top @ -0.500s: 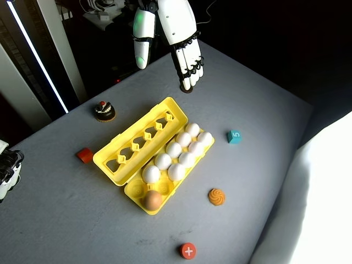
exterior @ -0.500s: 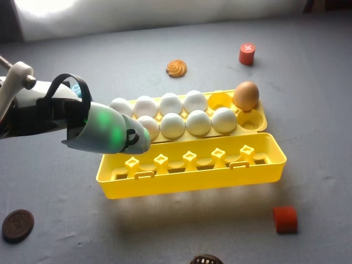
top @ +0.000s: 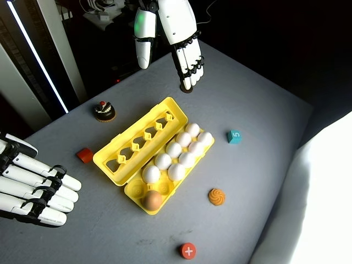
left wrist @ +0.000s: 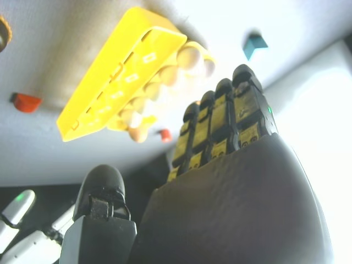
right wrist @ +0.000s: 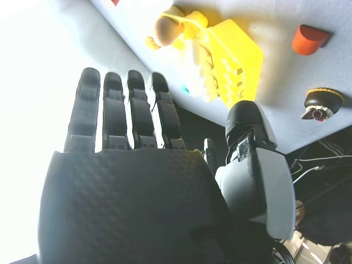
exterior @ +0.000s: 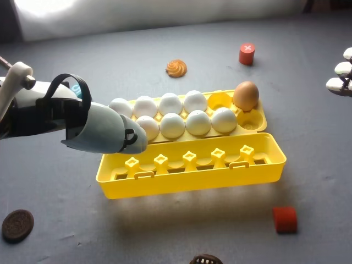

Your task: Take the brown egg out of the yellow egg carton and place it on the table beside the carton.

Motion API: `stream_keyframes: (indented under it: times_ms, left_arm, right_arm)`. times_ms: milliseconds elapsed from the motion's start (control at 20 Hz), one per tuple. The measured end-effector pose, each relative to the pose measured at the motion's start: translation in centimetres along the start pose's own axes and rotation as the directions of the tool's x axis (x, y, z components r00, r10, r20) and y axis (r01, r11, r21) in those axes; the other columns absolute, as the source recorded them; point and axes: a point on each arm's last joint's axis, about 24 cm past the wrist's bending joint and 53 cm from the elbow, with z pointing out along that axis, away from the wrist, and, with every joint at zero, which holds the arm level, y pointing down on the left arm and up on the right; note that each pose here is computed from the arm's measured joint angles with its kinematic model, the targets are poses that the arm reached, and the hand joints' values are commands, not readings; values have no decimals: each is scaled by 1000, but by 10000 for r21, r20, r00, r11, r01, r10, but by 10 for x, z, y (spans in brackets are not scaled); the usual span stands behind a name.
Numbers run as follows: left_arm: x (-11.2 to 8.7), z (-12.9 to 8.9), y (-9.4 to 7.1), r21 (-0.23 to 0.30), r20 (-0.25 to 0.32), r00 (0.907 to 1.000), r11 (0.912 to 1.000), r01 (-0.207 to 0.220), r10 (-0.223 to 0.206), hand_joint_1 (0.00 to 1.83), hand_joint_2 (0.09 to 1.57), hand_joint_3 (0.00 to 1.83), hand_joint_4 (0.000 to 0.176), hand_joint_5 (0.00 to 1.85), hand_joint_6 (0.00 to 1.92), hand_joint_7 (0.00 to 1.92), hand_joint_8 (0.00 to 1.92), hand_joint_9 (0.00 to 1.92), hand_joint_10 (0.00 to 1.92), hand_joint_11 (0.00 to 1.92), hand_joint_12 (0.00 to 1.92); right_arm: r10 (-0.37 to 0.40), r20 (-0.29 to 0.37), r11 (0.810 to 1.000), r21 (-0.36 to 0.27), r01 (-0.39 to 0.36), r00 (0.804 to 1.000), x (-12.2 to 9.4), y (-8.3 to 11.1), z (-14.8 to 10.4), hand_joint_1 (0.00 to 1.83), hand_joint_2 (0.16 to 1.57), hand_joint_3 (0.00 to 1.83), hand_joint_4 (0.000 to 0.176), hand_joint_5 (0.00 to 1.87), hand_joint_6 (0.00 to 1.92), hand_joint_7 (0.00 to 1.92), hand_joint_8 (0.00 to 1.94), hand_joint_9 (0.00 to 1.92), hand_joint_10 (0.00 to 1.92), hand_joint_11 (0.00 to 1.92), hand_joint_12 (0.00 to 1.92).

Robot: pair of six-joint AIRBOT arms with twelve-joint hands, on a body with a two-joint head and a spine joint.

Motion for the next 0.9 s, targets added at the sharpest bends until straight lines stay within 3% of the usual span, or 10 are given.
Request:
stream_keyframes:
  times_ms: [100,200,300,350,400,500,550,650,750,900]
  left_arm:
    - [0,0,0,-7,2,10000,10000,4,-4,0,1218,7,0,0,0,0,0,0,0,0,0]
    - [0,0,1,-26,6,10000,10000,4,-4,0,1228,11,0,0,0,0,0,0,0,0,0]
    - [0,0,0,-19,5,10000,10000,8,-8,0,1229,11,0,0,0,0,0,0,0,0,0]
    - [0,0,0,-15,4,10000,10000,8,-8,0,1228,9,0,0,0,0,0,0,0,0,0]
    - [0,0,1,-24,7,10000,10000,11,-11,0,1227,8,0,0,0,0,0,0,0,0,0]
    - [0,0,1,-22,5,10000,10000,8,-8,0,1239,3,0,96,2,68,1,37,0,12,14]
    - [0,0,1,-25,10,10000,10000,41,-41,0,1242,4,0,105,4,70,1,32,0,2,11]
    - [0,0,1,-37,10,9999,9999,122,-122,0,1242,4,0,106,5,70,1,31,0,0,10]
    - [0,0,1,-36,13,9999,9999,121,-121,0,1250,6,0,133,12,109,14,73,14,36,28]
    - [-1,0,2,-77,24,9999,9999,121,-121,0,1227,0,0,25,1,21,1,14,1,8,6]
  right_arm:
    - [592,13,9980,235,-592,9982,0,-6,0,109,854,0,0,179,12,0,0,0,0,0,0]
    - [1640,73,9843,649,-1641,9864,1,-15,-1,198,785,0,70,494,29,1,0,0,0,0,0]
    - [1651,107,9839,682,-1655,9862,0,-17,0,247,785,0,75,549,38,0,0,0,0,0,0]
    - [1640,164,9841,660,-1647,9863,-2,-17,0,407,788,0,54,661,36,2,0,0,0,0,0]
    - [1618,281,9848,586,-1632,9864,-6,-16,3,440,785,0,50,689,36,19,6,0,0,0,0]
    - [1776,576,9827,428,-1802,9824,-16,-15,10,440,786,0,121,730,47,71,22,0,0,0,0]
    - [1873,660,9814,304,-1896,9801,-20,-13,15,483,789,0,132,725,42,13,4,0,0,0,0]
    - [2072,649,9782,7,-2077,9761,-24,-5,27,492,789,1,135,724,40,2,0,0,0,0,0]
    - [1861,665,9823,-347,-1841,9803,-30,1,45,469,804,6,167,713,31,0,0,0,0,0,0]
    - [1872,1067,9820,-438,-1835,9765,-47,-7,70,534,807,5,147,758,44,0,0,0,0,0,0]
